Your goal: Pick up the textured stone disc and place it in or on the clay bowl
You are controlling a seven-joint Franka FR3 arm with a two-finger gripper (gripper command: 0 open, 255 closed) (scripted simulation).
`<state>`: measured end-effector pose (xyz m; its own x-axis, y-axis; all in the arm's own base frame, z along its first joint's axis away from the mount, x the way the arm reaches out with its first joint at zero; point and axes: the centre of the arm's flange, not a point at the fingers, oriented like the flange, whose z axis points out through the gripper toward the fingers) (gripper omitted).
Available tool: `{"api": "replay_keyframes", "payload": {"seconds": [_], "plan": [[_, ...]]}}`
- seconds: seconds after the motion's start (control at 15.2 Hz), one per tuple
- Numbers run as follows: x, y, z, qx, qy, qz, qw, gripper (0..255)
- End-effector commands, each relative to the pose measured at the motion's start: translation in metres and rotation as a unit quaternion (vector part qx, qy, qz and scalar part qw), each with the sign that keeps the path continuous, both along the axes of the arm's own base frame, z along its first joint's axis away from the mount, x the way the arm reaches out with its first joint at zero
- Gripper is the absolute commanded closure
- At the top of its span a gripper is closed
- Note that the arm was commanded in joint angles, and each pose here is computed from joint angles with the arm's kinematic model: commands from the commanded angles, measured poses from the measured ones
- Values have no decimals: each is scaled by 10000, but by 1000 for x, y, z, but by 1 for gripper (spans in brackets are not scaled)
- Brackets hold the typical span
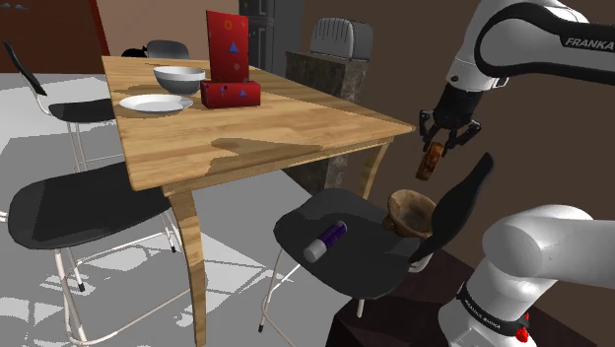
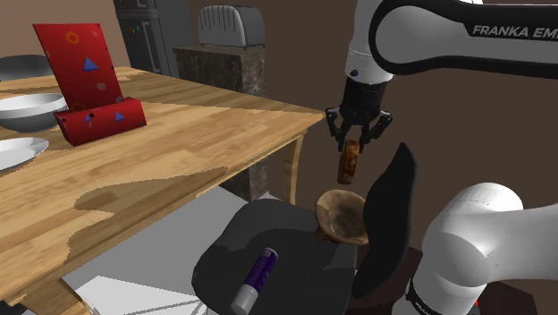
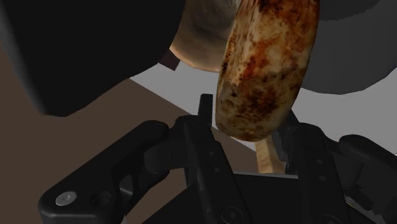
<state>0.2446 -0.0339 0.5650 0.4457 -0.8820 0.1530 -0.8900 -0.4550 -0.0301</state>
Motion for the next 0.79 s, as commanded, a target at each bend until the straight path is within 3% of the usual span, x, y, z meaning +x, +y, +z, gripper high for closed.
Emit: {"api": "replay_keyframes", "payload": {"seconds": [0.0,0.73], "plan": [[-9,-10,-13,-68,208,-38,9998,255],[-9,-10,-71,-68,208,-38,9998,255]]}}
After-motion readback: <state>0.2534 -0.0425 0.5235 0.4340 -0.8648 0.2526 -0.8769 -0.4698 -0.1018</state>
